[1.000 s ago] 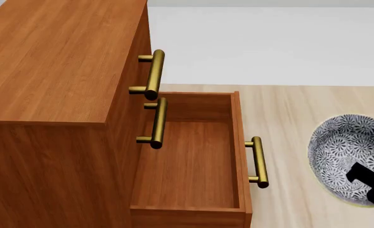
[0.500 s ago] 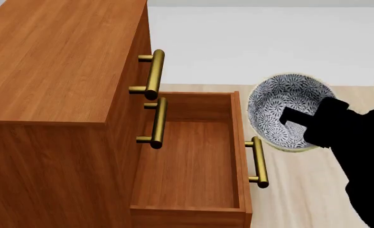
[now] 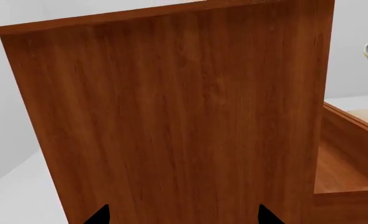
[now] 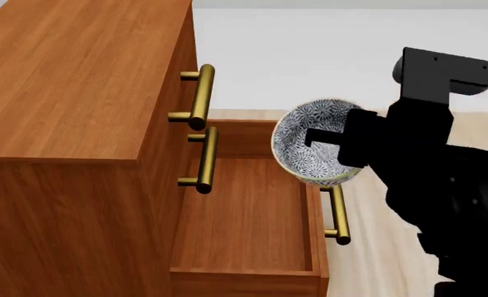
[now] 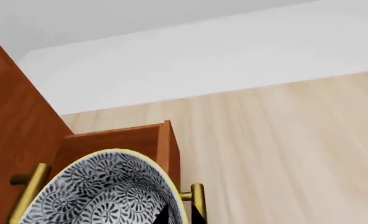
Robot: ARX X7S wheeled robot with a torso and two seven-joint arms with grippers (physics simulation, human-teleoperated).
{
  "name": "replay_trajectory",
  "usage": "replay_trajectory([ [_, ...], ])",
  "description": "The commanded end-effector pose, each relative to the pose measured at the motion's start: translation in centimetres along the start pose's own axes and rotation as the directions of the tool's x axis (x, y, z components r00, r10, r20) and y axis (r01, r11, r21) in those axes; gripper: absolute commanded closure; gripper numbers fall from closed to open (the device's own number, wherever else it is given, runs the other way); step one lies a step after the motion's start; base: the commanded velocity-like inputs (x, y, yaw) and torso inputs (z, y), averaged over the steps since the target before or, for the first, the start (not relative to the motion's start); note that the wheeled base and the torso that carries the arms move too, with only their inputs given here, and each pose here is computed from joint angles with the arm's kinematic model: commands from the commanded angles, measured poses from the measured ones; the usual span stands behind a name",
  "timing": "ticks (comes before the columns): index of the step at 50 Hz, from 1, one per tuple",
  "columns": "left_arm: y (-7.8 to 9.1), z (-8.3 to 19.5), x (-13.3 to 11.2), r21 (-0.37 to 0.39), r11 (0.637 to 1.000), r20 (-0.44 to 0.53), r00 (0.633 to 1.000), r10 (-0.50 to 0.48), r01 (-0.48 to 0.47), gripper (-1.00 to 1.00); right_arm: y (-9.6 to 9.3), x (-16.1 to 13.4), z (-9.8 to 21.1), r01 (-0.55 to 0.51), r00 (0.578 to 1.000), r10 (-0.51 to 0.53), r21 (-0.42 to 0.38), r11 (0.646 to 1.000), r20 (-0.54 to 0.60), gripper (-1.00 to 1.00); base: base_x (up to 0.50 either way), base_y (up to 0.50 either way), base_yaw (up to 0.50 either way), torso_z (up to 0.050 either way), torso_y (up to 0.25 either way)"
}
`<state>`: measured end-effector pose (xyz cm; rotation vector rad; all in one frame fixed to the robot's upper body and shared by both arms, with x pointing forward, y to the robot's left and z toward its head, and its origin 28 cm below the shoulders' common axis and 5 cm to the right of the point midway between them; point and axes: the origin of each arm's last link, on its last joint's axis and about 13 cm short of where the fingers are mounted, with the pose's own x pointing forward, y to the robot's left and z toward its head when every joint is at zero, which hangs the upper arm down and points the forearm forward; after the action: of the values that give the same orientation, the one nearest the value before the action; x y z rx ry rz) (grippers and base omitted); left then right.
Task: Put the bowl in the bottom drawer of the cabinet.
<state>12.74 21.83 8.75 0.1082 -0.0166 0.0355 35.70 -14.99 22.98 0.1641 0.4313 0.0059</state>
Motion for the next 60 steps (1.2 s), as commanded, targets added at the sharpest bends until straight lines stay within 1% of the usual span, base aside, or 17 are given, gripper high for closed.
replay_trajectory([
  [1,0.0,0.2,-0.1,-0.027,1.0,0.013,1.0,0.001,0.0,-1.0,1.6,2.6,0.3,-0.017,0.999,0.014,-0.068,0.998,-0.037,1.0,0.0,0.0,0.0,0.0,0.0],
  [6,0.1,0.2,-0.1,-0.024,1.0,0.016,1.0,0.002,-0.002,-1.0,2.2,3.6,0.4,-0.025,0.998,0.02,-0.088,0.996,-0.054,1.0,0.0,0.0,0.0,0.0,0.0],
  [9,0.1,0.3,-0.1,-0.025,1.0,0.016,1.0,0.003,-0.003,-1.0,2.4,4.1,0.4,-0.022,0.998,0.015,-0.114,0.993,-0.062,1.0,0.0,0.0,0.0,0.0,0.0],
  [16,0.0,0.2,-0.1,-0.025,1.0,0.014,1.0,0.0,0.0,-1.0,2.8,5.4,0.7,-0.021,0.997,0.011,-0.118,0.993,-0.082,1.0,0.0,0.0,0.0,0.0,0.0],
  [25,-0.1,0.2,-0.1,-0.024,1.0,0.014,1.0,-0.002,0.002,-1.0,3.7,6.5,0.2,-0.036,0.993,0.02,-0.148,0.988,-0.113,1.0,0.0,0.0,0.0,0.0,0.0],
  [39,-0.1,0.3,-0.1,-0.024,1.0,0.014,1.0,0.001,-0.001,-1.0,4.7,6.7,-0.5,-0.061,0.989,0.038,-0.16,0.985,-0.141,1.0,0.0,0.0,0.0,0.0,0.0],
  [46,-0.1,0.4,-0.1,-0.024,1.0,0.015,1.0,0.001,-0.001,-1.0,5.0,7.0,-1.3,-0.072,0.986,0.044,-0.17,0.983,-0.159,1.0,0.0,0.0,0.0,0.0,0.0],
  [60,0.0,0.3,0.0,-0.027,1.0,0.01,1.0,0.004,-0.004,-1.0,5.4,7.3,-2.7,-0.096,0.98,0.066,-0.153,0.984,-0.189,1.0,0.0,0.0,0.0,0.0,0.001],
])
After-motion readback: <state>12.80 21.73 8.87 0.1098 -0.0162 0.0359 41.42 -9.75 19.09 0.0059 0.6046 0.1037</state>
